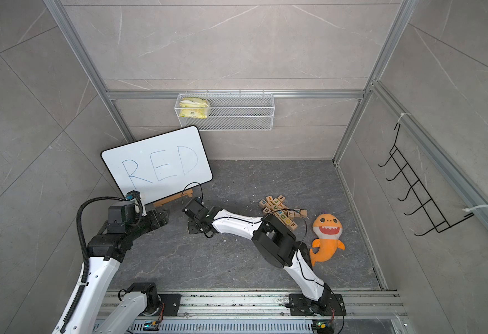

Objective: Assemble the uppercase word "red" with letter blocks
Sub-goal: Adjust the letter block at the center of the board.

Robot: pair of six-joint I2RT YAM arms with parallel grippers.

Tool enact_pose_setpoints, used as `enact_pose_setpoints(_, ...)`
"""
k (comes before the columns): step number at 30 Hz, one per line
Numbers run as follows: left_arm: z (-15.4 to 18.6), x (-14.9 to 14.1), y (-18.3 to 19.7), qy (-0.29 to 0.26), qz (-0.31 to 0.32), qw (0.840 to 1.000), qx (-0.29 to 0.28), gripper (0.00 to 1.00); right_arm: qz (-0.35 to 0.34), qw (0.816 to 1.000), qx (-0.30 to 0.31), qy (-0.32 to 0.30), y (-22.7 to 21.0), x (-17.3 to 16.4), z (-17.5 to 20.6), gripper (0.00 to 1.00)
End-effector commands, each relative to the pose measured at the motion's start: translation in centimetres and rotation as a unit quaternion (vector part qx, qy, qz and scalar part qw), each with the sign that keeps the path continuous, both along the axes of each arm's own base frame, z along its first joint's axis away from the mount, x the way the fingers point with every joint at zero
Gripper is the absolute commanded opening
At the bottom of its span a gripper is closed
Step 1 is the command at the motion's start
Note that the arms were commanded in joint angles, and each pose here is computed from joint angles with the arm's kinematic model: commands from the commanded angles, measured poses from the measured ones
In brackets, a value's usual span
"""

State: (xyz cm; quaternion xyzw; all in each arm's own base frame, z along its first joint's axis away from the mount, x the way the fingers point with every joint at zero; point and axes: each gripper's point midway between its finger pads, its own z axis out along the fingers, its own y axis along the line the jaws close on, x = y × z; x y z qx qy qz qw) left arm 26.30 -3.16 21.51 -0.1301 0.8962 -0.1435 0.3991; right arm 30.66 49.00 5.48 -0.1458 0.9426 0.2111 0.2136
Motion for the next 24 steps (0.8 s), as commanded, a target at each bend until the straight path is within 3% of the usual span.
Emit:
enact_pose_setpoints(1, 1.1, 0.3, -0.1, -0.023, -0.003, 1.000, -0.003, 0.84, -0.017, 1.000, -0.016, 0.017, -0.4, 1.0, -2.0, 0.25)
enact_pose_setpoints(9, 1.1, 0.3, 0.1, -0.025, 0.001, 1.000, -0.001, 0.84, -0.018, 1.000, 0.001, 0.022, -0.3, 0.7, -2.7, 0.22)
enact_pose_setpoints(16, 1.2, 0.3, 0.1, -0.027, 0.003, 1.000, 0.000, 0.84, -0.021, 1.000, 0.003, -0.003, -0.8, 1.0, -0.9, 0.24)
enact_pose_setpoints(24, 1.6, 0.1, 0.7, -0.039, 0.015, 0.999, 0.008, 0.84, 0.005, 1.000, 0.001, -0.030, -0.7, -0.7, -0.2, 0.46)
